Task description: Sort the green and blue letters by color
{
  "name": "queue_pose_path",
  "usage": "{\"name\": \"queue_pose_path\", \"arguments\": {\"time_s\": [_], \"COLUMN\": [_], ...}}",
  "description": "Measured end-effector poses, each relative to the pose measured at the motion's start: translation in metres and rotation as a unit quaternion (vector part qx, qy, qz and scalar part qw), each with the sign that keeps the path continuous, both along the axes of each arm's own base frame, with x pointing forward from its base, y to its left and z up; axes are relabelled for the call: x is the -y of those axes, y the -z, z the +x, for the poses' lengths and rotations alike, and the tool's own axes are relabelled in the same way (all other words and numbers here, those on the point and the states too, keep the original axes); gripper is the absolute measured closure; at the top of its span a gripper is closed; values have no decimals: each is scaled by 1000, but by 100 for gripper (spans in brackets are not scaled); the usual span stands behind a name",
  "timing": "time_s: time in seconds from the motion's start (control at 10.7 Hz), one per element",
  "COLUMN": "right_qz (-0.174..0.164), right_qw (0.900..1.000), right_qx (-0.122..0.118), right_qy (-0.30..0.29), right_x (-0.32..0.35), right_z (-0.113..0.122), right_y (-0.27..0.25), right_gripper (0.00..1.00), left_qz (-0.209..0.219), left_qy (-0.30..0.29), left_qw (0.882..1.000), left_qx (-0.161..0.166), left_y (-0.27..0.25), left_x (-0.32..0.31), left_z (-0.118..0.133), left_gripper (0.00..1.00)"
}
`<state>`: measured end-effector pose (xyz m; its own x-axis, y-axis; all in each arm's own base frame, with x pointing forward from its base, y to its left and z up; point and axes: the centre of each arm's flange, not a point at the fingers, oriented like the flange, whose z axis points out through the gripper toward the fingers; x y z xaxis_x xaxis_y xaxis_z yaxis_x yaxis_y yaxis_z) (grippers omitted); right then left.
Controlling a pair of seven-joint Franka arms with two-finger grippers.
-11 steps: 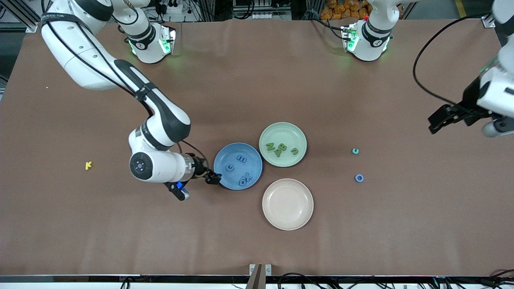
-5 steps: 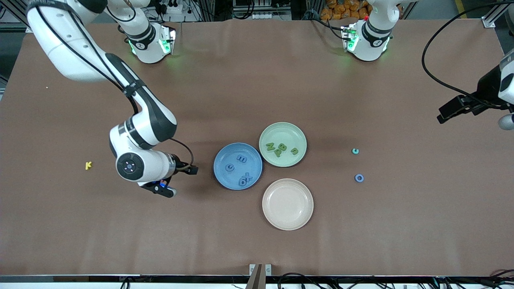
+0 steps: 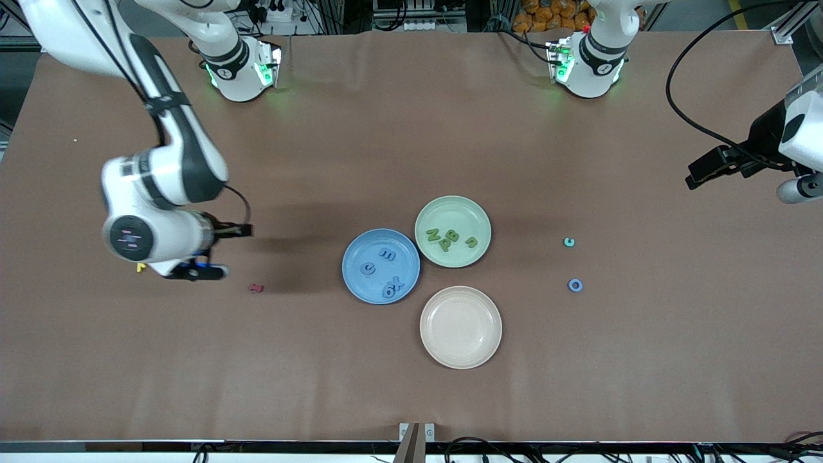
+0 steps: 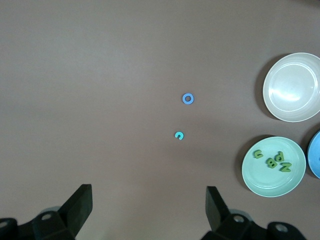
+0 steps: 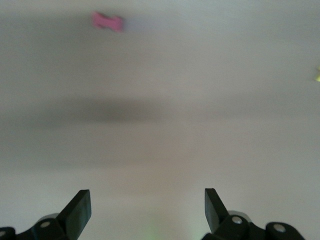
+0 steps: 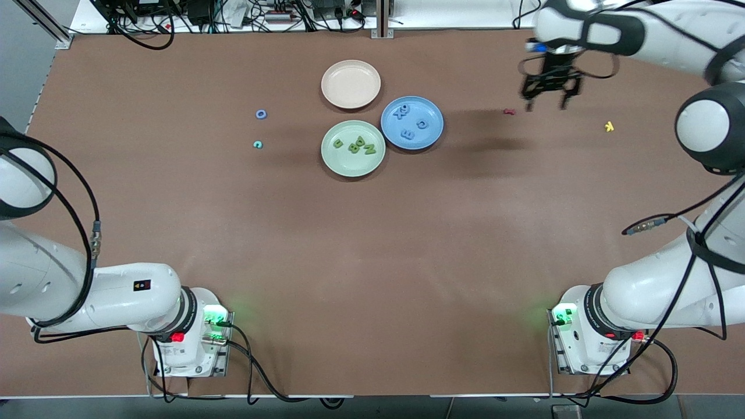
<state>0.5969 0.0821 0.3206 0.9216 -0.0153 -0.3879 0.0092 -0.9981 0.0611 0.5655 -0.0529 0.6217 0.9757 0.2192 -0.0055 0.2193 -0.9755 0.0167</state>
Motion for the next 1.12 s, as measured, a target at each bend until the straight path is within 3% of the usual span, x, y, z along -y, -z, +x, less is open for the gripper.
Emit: {"name": "queue_pose_path", "arguments": {"time_s": [0.09, 0.28, 0.84, 1.12], "right_qz": [17, 31, 26, 23], "right_qw": [1000, 999, 991, 978], "right_qx": [-9, 10, 128, 207], "right_qy": [-18, -26, -13, -20], "right_x": [43, 79, 100, 100], "right_z": [-6, -18, -45, -45], "right_y": [-23, -65, -158, -219], "right_gripper": [0, 0, 0, 0], "left_qz": [0, -2, -2, -4], "left_qy": [-1, -1, -8, -11], "left_qw": [1000, 1000, 1000, 1000], "left_qx": [0, -3, -13, 4], "left_y": [0, 2, 5, 1], "left_x": [-1, 0, -9, -11], "left_z": [0, 1, 1, 4], "left_gripper": [0, 0, 0, 0]}}
